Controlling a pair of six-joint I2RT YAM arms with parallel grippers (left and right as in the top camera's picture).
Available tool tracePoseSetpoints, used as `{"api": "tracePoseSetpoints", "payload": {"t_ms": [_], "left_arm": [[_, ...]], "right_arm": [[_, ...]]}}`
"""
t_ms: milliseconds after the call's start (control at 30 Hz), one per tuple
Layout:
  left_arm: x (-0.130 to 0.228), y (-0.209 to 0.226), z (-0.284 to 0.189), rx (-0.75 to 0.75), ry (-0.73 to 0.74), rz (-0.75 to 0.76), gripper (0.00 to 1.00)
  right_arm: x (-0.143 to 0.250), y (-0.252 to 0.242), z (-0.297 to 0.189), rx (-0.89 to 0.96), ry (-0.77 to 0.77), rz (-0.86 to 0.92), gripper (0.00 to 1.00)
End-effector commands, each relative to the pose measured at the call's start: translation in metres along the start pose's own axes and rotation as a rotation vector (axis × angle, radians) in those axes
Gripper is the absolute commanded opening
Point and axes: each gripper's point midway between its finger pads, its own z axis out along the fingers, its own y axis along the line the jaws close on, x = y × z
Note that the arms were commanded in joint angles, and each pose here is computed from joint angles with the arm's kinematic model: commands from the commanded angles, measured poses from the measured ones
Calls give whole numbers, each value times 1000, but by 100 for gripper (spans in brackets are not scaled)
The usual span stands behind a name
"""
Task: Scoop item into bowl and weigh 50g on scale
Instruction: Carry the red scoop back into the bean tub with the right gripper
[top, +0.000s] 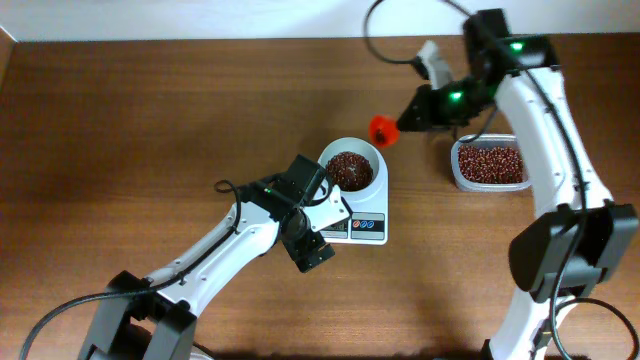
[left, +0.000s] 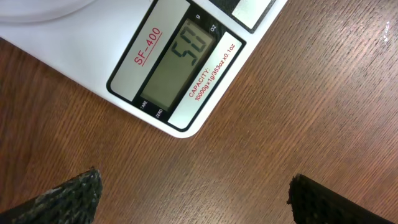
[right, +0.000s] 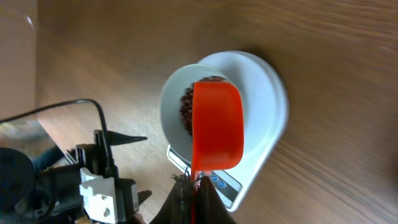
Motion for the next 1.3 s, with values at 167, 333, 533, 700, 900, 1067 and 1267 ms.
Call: {"api": "tracePoseSetpoints", "payload": {"t_ms": [167,333,533,700,900,1067,1267], "left_arm": [[-2,-1,-3,4,-15,16,99],[-1,-1,-3,4,-14,16,99],[-1,-1,-3,4,-14,16,99],[-1,-1,-3,4,-14,16,99],[-2,-1,-3,4,-15,16,99],[-1,-1,-3,4,-14,16,99],[-1,-1,-3,4,-14,16,99]], "right_arm": [[7,-72,-82,73,-142,200,4],[38,-127,-109,266,-101,329,4],[60,-167,-123,492,-45,444,4],[60,-171,-120,499,-35,448,4],[64,-181,-105,494,-21,469,4],[62,-180,-75,480,6,429,4],[60,-178,-69,479,11,414,6]]}}
